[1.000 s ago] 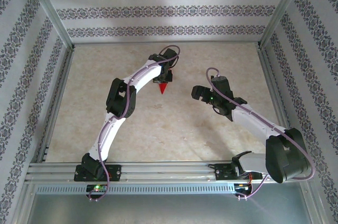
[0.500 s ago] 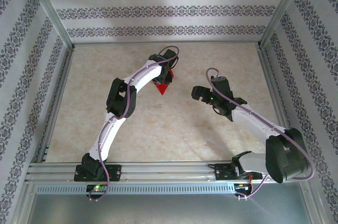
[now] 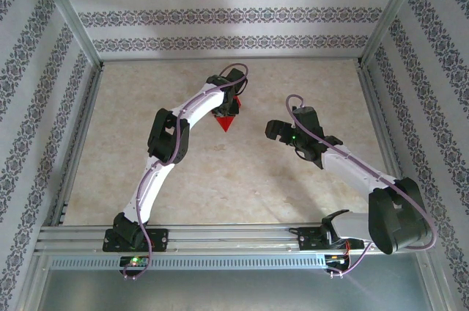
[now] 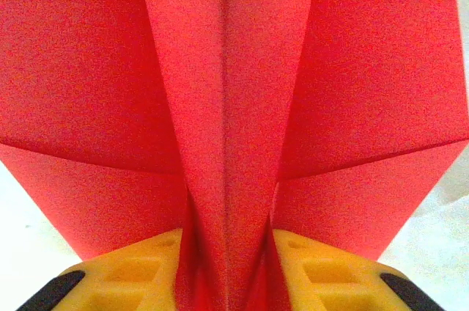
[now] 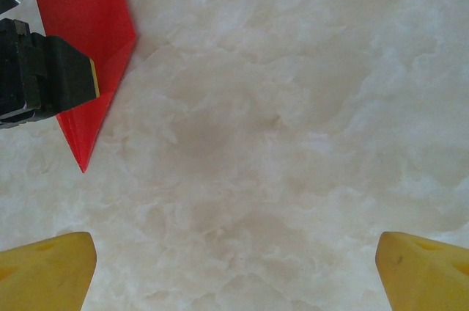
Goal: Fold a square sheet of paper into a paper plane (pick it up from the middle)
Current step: Move the paper plane to the top-center of the table.
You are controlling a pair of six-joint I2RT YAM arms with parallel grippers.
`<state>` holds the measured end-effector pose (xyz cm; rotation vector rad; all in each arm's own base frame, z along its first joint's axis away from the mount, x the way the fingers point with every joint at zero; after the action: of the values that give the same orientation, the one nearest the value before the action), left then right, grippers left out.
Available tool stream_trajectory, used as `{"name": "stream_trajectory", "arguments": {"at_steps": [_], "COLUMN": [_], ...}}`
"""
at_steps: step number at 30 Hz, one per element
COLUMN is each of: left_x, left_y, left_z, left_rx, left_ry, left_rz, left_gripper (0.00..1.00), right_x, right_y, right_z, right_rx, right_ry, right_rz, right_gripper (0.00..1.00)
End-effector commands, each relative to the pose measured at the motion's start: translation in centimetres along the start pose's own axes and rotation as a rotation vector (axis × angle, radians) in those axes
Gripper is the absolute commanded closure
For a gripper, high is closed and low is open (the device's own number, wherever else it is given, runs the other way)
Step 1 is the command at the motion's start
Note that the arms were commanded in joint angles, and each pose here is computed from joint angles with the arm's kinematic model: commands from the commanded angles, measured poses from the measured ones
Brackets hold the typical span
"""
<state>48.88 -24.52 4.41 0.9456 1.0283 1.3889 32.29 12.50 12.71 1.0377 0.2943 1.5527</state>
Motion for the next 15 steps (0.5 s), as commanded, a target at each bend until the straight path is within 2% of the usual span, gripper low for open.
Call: {"name": "stream_trajectory", "arguments": {"at_steps": [1,15], "left_x": [0.3,0.1], "left_y": [-0.2,5.7], "left_z": [0.0,2.2], "left_rx": [0.016,-0.081], "left_ry": [0.010,0.017], "left_rz": [0.008,-0.046], "left_gripper": [0.67,0.54], "right_x": [-0.2,-0.3], "right_y": [-0.1,0.0], "right_z": [0.1,0.3], "right_rx": [0.002,-0.013], "right_ry": [-0.023,-0.032], "right_rz": [0.003,-0.001], "right_gripper": [0.02,0.02]}}
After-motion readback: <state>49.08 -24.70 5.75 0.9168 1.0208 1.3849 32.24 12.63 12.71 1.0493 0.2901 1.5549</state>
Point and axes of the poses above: each hand's point on the last joint's axis, 136 mm out from that joint toward the fingers, its own y axis back along the fingers, its own x axis along the line the jaws close on, z = x × y, the point moved 2 cm from there along y, back along the fingers, and after that the axes turned 3 degrees about -y, right-handed, at the moved point
